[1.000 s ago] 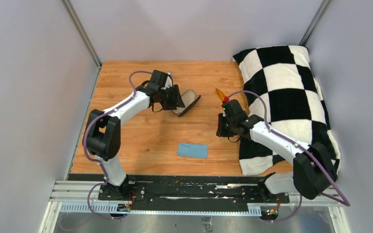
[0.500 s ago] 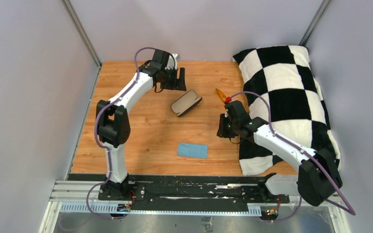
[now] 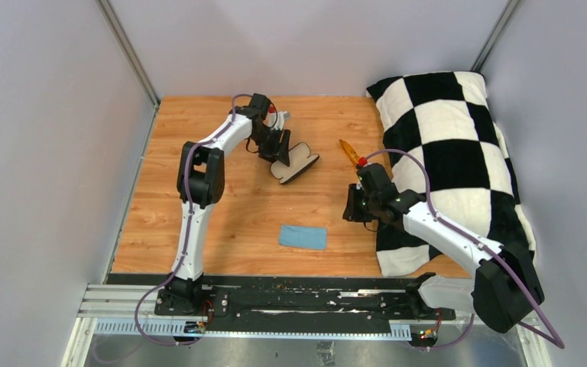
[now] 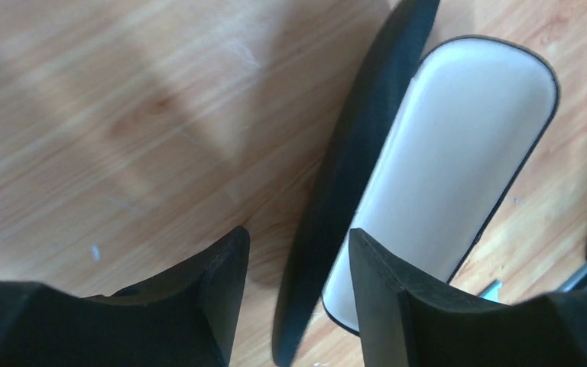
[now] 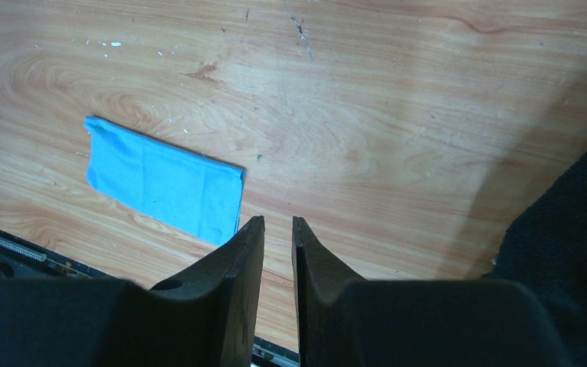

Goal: Organize the sunglasses
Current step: Adjust the sunglasses case at the center of the board.

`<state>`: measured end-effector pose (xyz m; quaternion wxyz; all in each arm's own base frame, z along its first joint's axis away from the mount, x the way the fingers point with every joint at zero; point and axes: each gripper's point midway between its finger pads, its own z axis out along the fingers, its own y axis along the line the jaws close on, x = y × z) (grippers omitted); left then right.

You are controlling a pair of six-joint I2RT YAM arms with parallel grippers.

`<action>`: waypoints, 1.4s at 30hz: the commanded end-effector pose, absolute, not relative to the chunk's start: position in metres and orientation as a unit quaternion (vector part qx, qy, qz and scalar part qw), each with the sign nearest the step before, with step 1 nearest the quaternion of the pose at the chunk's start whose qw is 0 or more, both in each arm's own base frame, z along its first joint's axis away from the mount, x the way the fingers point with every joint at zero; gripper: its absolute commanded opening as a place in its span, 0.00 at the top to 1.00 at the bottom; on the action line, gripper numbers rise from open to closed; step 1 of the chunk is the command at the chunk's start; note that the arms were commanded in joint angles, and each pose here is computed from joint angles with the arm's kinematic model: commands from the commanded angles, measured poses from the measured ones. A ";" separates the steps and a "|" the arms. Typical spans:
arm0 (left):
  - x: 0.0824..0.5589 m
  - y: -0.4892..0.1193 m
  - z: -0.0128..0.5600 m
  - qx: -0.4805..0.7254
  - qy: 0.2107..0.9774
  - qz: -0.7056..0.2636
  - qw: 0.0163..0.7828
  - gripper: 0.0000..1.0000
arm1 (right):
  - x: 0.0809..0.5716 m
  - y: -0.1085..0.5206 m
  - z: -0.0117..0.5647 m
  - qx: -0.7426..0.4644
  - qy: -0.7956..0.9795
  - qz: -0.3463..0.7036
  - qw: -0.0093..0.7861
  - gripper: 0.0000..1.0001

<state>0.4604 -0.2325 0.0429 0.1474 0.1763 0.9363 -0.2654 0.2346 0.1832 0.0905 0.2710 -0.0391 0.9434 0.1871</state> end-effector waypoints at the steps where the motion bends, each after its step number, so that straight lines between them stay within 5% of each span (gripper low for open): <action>1: 0.449 -0.251 0.058 0.182 0.920 -0.323 0.125 0.53 | 0.231 0.183 0.089 -0.032 0.948 0.191 0.254 0.74; 4: 0.449 -0.249 0.064 0.172 0.924 -0.314 0.130 0.71 | 0.233 0.185 0.094 -0.033 0.946 0.195 0.257 0.74; 13: 0.426 -0.221 0.081 0.123 0.957 -0.186 0.184 0.97 | 0.227 0.187 0.089 -0.028 0.949 0.202 0.239 0.74; 25: 0.346 -0.190 0.070 0.015 0.955 -0.132 0.266 0.96 | 0.209 0.191 0.068 -0.046 0.956 0.213 0.198 0.68; 42: 0.377 -0.255 0.055 0.003 0.945 -0.217 0.243 0.89 | 0.204 0.179 0.066 -0.026 0.957 0.198 0.213 0.69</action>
